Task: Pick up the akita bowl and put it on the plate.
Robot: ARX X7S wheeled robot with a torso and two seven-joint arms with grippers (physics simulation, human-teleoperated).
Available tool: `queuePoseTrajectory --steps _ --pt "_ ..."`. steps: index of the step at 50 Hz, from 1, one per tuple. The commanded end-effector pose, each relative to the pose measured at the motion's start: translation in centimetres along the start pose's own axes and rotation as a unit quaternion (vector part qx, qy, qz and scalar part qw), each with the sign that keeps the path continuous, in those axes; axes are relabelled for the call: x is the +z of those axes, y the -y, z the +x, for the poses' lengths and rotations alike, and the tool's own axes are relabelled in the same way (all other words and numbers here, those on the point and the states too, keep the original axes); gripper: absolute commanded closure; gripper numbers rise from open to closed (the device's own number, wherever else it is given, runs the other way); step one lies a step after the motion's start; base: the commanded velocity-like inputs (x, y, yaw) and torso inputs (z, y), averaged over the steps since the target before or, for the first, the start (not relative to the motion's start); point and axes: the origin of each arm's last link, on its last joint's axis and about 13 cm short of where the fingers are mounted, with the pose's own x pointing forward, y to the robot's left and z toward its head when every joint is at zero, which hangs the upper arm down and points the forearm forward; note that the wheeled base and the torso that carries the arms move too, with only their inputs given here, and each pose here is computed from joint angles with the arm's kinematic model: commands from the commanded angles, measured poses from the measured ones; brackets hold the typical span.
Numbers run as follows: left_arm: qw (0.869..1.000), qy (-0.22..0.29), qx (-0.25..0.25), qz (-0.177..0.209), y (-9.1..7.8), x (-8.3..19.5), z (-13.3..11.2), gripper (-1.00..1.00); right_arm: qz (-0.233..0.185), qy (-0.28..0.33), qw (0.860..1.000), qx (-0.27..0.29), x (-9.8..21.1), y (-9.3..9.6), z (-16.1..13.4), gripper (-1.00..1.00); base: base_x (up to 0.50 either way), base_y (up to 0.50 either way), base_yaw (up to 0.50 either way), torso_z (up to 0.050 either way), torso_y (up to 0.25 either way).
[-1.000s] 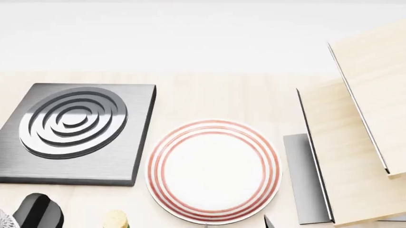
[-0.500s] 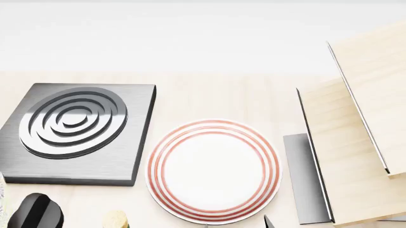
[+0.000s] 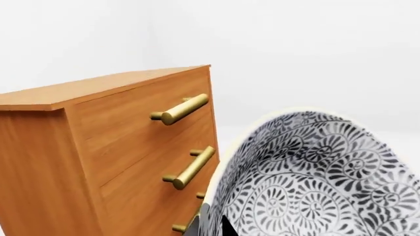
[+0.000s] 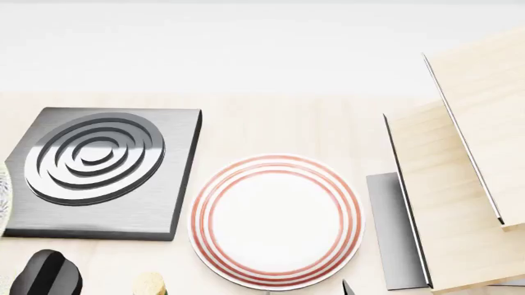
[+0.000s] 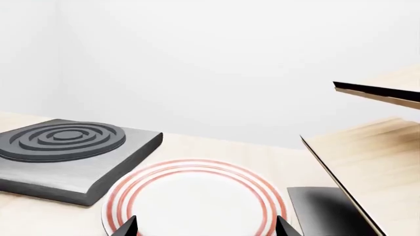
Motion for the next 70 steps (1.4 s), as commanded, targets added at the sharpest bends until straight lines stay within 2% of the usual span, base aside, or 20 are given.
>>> queuePoseTrajectory --steps 1,18,40,50,55,63,70 --pt "1.000 0.024 -0.001 -0.004 0.5 1.9 1.3 1.00 0.001 -0.001 1.000 0.000 0.0 0.0 -0.1 -1.00 0.00 0.00 0.00 0.000 0.000" --pt "0.999 0.027 -0.023 -0.024 1.6 5.6 3.8 1.00 0.003 -0.001 1.000 0.000 0.0 0.1 0.0 -1.00 0.00 0.00 0.00 0.000 0.000" --pt "0.999 0.037 -0.014 -0.022 2.5 10.7 6.8 1.00 0.005 0.002 1.000 -0.003 0.3 0.3 0.0 -1.00 0.00 0.00 0.00 0.000 0.000" --pt "0.997 0.023 -0.054 -0.043 3.7 12.8 7.9 1.00 0.004 -0.001 1.000 -0.002 0.1 0.2 0.0 -1.00 0.00 0.00 0.00 0.000 0.000" --pt "0.998 0.020 -0.058 -0.035 4.6 13.5 8.9 1.00 0.006 -0.002 1.000 -0.002 0.1 0.3 0.0 -1.00 0.00 0.00 0.00 0.000 0.002" --pt "0.997 0.012 -0.070 -0.037 5.5 13.8 9.8 1.00 0.005 -0.001 1.000 -0.003 0.1 0.3 0.0 -1.00 0.00 0.00 0.00 0.000 0.000" --pt "0.993 -0.008 -0.105 -0.050 6.4 14.1 10.3 1.00 0.005 -0.002 1.000 -0.002 0.0 0.3 0.1 -1.00 0.00 0.00 0.00 0.000 0.000"
